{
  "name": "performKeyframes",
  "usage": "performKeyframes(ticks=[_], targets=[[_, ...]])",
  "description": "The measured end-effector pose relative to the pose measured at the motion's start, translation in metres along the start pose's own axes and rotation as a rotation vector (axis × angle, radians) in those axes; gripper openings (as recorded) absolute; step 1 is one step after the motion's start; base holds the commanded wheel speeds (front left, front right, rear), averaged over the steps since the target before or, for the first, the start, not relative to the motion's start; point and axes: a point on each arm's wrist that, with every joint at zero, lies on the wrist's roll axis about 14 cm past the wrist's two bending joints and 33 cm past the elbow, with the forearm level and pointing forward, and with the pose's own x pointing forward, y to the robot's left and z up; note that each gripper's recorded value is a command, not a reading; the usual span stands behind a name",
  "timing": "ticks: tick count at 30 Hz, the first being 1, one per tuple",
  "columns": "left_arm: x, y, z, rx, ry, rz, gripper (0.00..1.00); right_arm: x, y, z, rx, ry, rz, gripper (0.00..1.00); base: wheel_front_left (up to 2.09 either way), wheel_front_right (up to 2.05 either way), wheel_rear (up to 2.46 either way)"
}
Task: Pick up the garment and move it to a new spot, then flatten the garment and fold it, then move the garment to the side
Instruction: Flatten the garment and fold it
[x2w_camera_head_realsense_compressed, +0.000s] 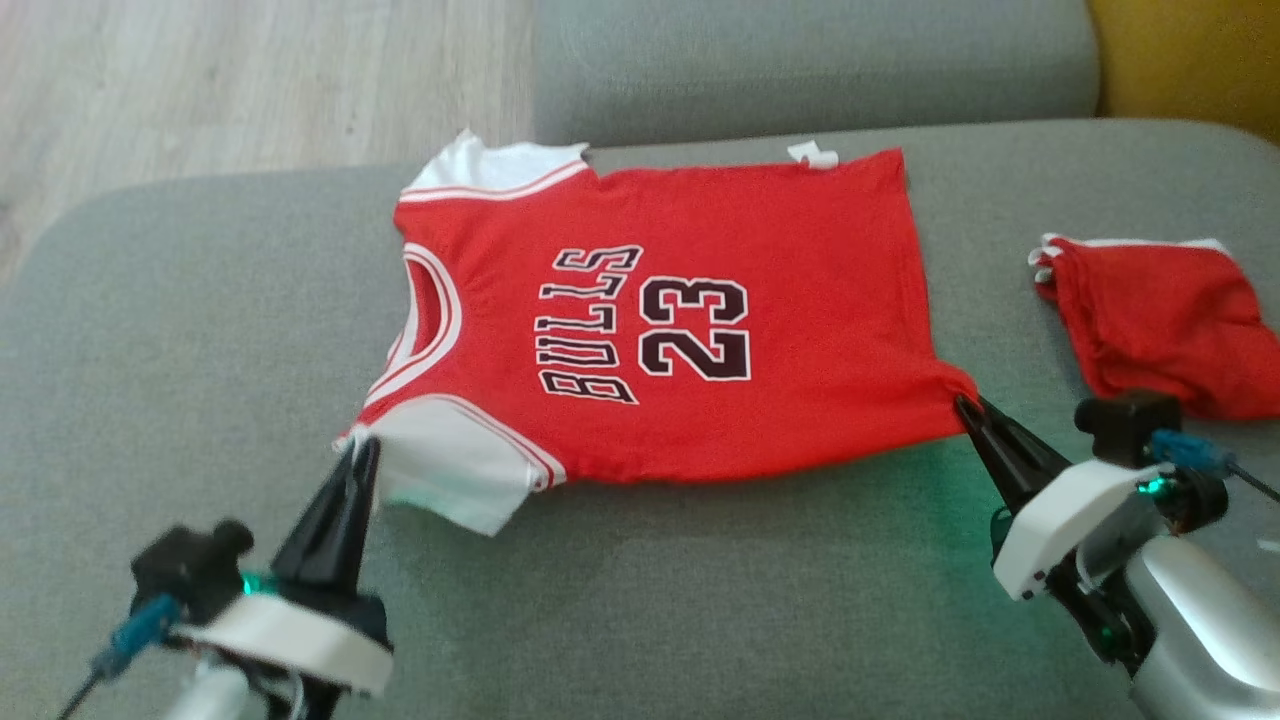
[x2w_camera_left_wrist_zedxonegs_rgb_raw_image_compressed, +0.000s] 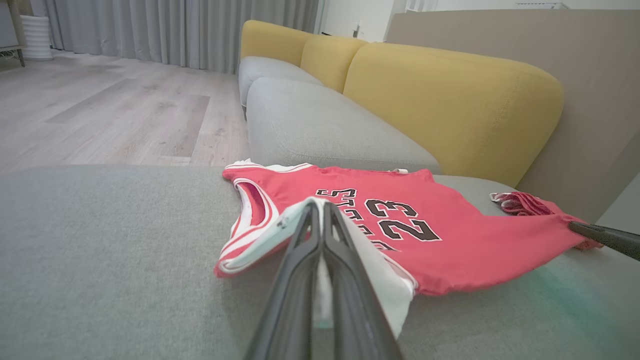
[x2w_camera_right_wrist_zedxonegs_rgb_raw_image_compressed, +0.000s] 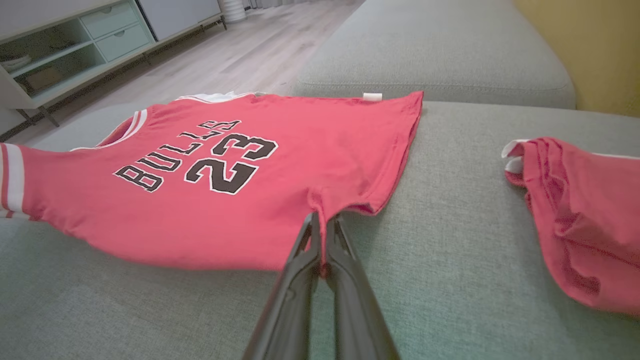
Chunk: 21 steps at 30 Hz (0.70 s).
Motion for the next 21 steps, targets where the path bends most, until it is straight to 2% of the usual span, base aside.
performKeyframes(ticks=[7, 13, 16, 21], targets=[[0.031, 0.02, -0.001, 0.053, 0.065, 0.02, 0.0, 0.015, -0.006, -0.009, 0.004, 0.062, -0.018, 0.0, 0.0, 0.0, 0.0], [0.057, 0.046, -0.008, 0.091, 0.134, 0.065, 0.0, 0.039, -0.02, 0.006, 0.015, 0.067, -0.049, 0.0, 0.0, 0.0, 0.0], [0.07, 0.057, -0.009, 0.108, 0.158, 0.075, 0.0, 0.048, -0.025, 0.002, 0.017, 0.104, -0.06, 0.0, 0.0, 0.0, 0.0], [0.09, 0.07, -0.009, 0.178, 0.181, 0.08, 0.0, 0.057, -0.03, -0.006, 0.025, 0.146, -0.068, 0.0, 0.0, 0.0, 0.0]])
